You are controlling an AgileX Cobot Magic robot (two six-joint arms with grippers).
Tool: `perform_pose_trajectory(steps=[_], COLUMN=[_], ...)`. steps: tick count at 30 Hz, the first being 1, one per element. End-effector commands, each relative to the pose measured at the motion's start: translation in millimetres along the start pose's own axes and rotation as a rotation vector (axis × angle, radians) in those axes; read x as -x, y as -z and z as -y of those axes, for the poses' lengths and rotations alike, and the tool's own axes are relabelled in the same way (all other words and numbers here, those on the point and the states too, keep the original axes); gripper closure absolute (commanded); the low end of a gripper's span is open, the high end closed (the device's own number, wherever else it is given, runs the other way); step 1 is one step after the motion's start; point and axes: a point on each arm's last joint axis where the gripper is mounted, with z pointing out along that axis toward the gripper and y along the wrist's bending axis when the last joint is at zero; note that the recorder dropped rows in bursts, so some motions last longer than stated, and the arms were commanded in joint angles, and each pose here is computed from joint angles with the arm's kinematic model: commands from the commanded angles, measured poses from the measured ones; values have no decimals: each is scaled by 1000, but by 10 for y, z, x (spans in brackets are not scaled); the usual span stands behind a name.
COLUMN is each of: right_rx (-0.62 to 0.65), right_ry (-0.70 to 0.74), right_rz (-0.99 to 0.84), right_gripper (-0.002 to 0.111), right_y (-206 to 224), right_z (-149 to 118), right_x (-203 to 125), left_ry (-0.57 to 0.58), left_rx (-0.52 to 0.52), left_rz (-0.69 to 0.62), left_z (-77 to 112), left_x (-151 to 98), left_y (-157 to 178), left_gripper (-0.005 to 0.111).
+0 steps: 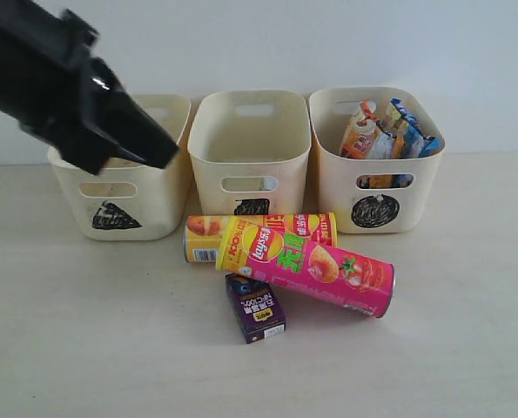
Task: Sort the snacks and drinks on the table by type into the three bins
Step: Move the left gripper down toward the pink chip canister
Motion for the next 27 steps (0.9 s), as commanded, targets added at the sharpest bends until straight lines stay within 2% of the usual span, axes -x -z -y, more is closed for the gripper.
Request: perform_pose_trajectory(steps=[1,3,6,11,13,17,20,27], right_rx=[2,2,2,2,2,3,3,6], right_ry=[42,44,47,47,52,52,52,52], right_rz=[-14,-16,-16,-16,-16,-19,-19,-33], right_gripper=[108,108,108,108,108,108,108,108], right_y=[1,1,1,1,1,1,1,1], right_z=[5,5,5,5,5,5,5,2], right_x=[-24,-26,-26,-26,-26,-29,-29,-41], left_ry=[-121,-176,-249,-319,-380,-533,-539,-642], left_rx=[-78,-91,-91,-45,-17,63,65,129], left_rz=[-118,-164,-233,-330,-355,-376,-372,-343], left_z=[84,131,182,236,265,303,282,172], left_x=[153,213,292,318,323,309,267,134], left_y=[-469,-684,-994,-1411,-1554,-1859,-2023,-2514], left_gripper=[102,94,77,50,41,32,31,31])
